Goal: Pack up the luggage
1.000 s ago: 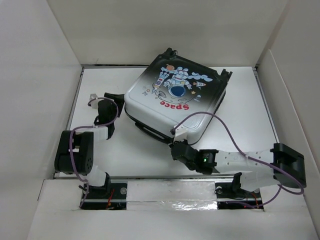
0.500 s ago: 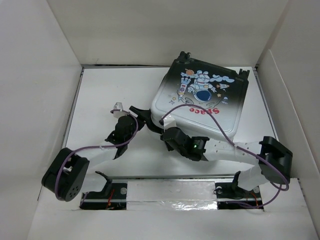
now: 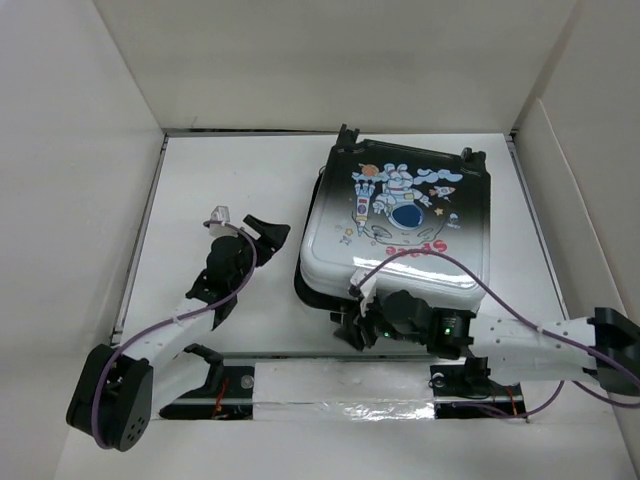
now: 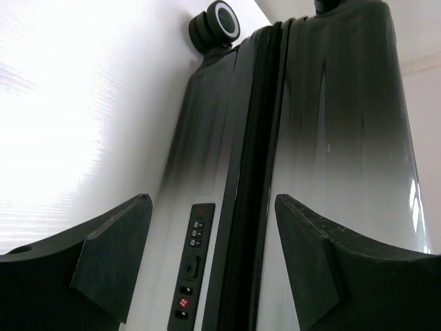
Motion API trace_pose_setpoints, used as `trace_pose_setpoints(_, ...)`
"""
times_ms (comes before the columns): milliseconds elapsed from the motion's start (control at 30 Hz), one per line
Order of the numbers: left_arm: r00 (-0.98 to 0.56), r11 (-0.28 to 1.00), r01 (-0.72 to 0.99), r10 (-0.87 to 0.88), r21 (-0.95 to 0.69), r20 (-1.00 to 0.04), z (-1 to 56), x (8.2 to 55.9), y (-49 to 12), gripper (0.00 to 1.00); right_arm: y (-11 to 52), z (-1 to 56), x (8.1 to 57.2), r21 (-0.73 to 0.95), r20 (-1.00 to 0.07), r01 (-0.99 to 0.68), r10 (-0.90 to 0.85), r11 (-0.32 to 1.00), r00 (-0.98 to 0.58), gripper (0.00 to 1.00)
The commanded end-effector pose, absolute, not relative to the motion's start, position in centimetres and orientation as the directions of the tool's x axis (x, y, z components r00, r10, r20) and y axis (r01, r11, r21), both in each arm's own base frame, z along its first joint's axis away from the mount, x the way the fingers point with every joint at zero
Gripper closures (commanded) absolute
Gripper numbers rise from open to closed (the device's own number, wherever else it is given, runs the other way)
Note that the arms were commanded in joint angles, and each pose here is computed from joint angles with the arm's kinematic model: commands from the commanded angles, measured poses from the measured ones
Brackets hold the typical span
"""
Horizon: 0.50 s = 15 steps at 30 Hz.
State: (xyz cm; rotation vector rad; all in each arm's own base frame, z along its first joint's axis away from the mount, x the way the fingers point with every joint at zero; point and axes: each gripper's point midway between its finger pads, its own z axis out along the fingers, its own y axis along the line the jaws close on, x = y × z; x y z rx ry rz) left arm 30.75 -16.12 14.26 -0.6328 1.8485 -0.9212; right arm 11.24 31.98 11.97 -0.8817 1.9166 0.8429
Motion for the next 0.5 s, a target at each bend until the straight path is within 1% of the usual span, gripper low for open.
trace_pose_setpoints(0,-0.371,0.596,0.011,-0.743,-0.803,-0.557,16.7,31.5,-15.4,0.30,32.9,16.8,9.3,0.446,-0.847,-0.806,-0.107,0.388,-0.520,0.31)
trace_pose_setpoints(33,-0.366,0.595,0.003,-0.747,-0.804,-0.554,16.4,31.4,-15.2,0.29,32.7,18.0,9.6,0.419,-0.856,-0.818,-0.130,0.395,-0.501,0.22)
trace_pose_setpoints(100,-0.360,0.594,-0.010,-0.753,-0.804,-0.551,16.1,31.6,-14.6,0.29,33.0,20.8,9.5,0.390,-0.875,-0.844,-0.136,0.367,-0.464,0.18)
trace_pose_setpoints(133,-0.364,0.596,-0.012,-0.750,-0.803,-0.552,15.9,31.6,-14.7,0.29,32.9,23.5,10.1,0.365,-0.890,-0.853,-0.131,0.373,-0.437,0.17)
trace_pose_setpoints(167,-0.368,0.599,-0.016,-0.748,-0.801,-0.552,15.6,31.6,-14.7,0.29,32.6,25.1,11.0,0.344,-0.902,-0.849,-0.111,0.401,-0.418,0.17)
trace_pose_setpoints(233,-0.385,0.597,-0.010,-0.743,-0.802,-0.548,15.2,31.3,-14.9,0.30,31.4,27.9,13.0,0.293,-0.924,-0.842,-0.092,0.453,-0.371,0.24)
trace_pose_setpoints(267,-0.388,0.598,-0.009,-0.741,-0.801,-0.549,15.0,31.2,-14.9,0.30,30.9,31.2,14.4,0.283,-0.941,-0.834,-0.031,0.474,-0.337,0.28)
trace_pose_setpoints(300,-0.389,0.598,-0.008,-0.740,-0.801,-0.548,14.7,30.9,-14.8,0.30,28.9,32.5,17.5,0.268,-0.950,-0.792,0.013,0.548,-0.312,0.47)
trace_pose_setpoints(333,-0.405,0.594,0.007,-0.734,-0.804,-0.546,14.6,30.6,-15.1,0.31,27.7,33.4,19.2,0.270,-0.952,-0.764,0.044,0.585,-0.303,0.64)
trace_pose_setpoints(367,-0.418,0.597,0.027,-0.722,-0.802,-0.552,14.6,30.3,-15.4,0.32,26.0,34.4,21.2,0.275,-0.953,-0.720,0.083,0.638,-0.290,0.76)
trace_pose_setpoints(400,-0.432,0.600,0.047,-0.709,-0.799,-0.558,14.6,29.9,-15.8,0.34,21.9,34.3,25.4,0.281,-0.951,-0.588,0.136,0.758,-0.279,1.00)
trace_pose_setpoints(433,-0.450,0.608,0.063,-0.691,-0.792,-0.566,14.4,29.3,-16.5,0.36,19.2,34.2,27.4,0.298,-0.945,-0.494,0.180,0.817,-0.273,1.00)
trace_pose_setpoints(467,-0.454,0.619,0.075,-0.677,-0.782,-0.580,14.4,29.0,-16.7,0.38,15.6,33.7,29.5,0.304,-0.942,-0.351,0.223,0.886,-0.252,1.00)
